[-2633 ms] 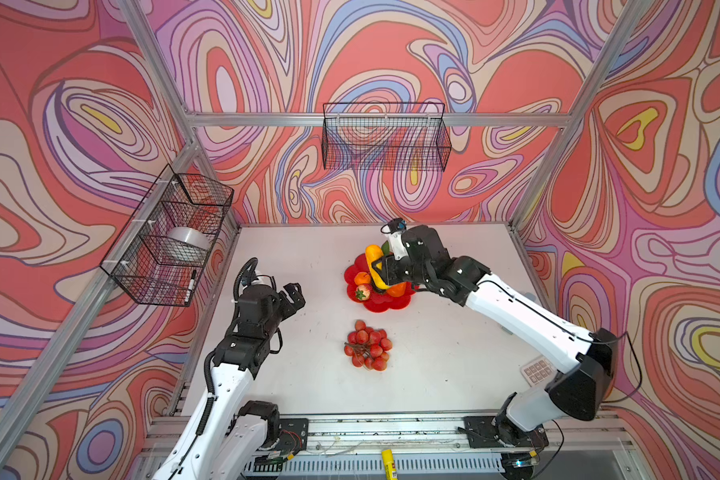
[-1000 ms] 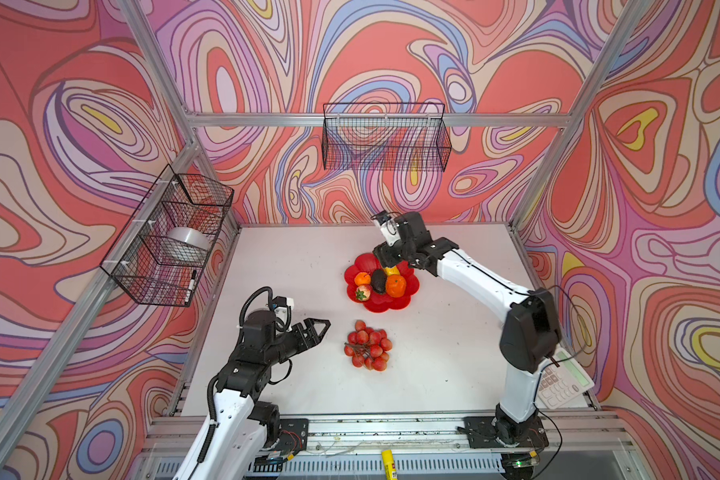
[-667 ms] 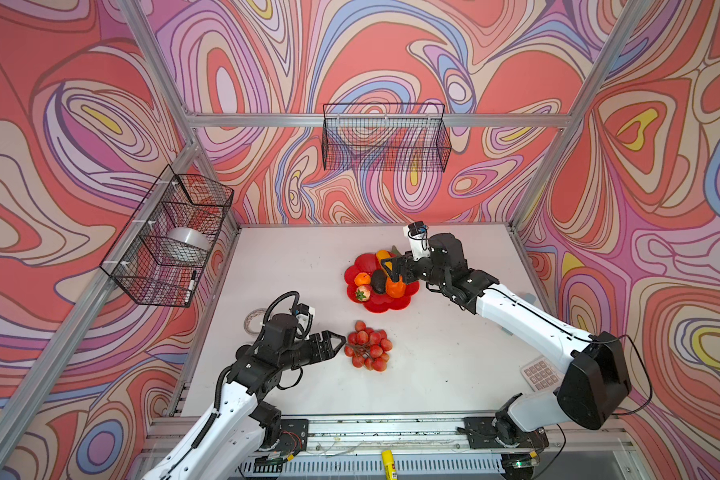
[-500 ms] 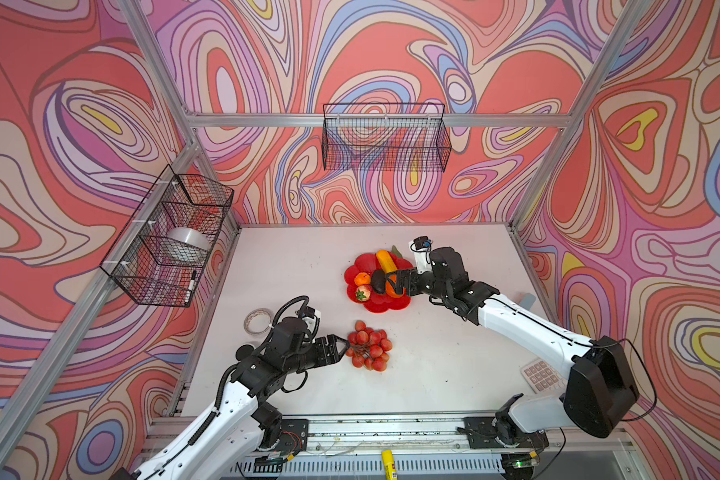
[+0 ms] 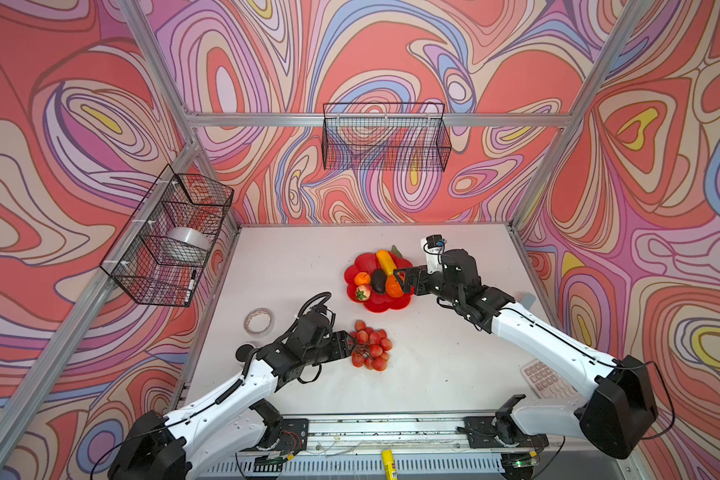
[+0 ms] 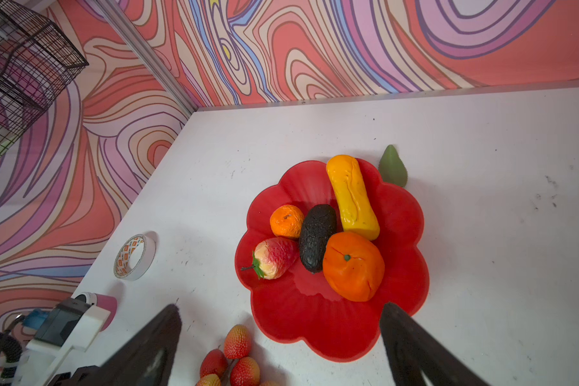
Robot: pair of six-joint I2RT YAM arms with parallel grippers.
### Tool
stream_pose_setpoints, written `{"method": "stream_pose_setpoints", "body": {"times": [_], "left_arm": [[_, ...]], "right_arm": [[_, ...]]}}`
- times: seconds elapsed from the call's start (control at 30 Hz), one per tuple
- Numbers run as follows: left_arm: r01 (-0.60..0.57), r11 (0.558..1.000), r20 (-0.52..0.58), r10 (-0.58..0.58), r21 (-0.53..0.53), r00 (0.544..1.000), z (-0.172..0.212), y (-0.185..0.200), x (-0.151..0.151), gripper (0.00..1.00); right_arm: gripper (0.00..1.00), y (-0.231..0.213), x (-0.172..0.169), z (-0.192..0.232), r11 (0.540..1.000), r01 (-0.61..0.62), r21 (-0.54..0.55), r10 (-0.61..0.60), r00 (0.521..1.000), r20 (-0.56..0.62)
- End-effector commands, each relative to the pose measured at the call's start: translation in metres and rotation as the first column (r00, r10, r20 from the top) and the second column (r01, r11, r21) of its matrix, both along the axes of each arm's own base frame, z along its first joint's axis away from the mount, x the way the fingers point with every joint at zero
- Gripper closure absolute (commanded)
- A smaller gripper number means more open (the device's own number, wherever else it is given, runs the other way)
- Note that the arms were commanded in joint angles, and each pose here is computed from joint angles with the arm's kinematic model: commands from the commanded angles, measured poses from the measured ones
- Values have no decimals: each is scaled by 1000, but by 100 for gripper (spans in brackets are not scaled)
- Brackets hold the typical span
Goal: Place and organize the fake fruits in the fruit bowl
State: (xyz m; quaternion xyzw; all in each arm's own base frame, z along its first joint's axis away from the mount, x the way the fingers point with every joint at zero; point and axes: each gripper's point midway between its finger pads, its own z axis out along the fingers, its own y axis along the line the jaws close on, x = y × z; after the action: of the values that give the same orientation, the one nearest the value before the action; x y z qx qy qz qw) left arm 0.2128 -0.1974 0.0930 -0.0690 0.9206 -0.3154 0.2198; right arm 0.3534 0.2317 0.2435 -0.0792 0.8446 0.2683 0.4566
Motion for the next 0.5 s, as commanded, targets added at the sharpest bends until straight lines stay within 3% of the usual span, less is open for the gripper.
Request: {"method": "stream_pose_setpoints", "body": {"times": [0.0,0.47], "left_arm": [[0,999,34,1,-48,999,13,-12,11,45],[14,999,55,-11,-49,998,32,-16,16,99]], "right_arm": [[3,-10,-2,-3,999,32,-22,-32,999,-1],[3,-9,2,-14,999,35,-36,-35,999,-14]]}}
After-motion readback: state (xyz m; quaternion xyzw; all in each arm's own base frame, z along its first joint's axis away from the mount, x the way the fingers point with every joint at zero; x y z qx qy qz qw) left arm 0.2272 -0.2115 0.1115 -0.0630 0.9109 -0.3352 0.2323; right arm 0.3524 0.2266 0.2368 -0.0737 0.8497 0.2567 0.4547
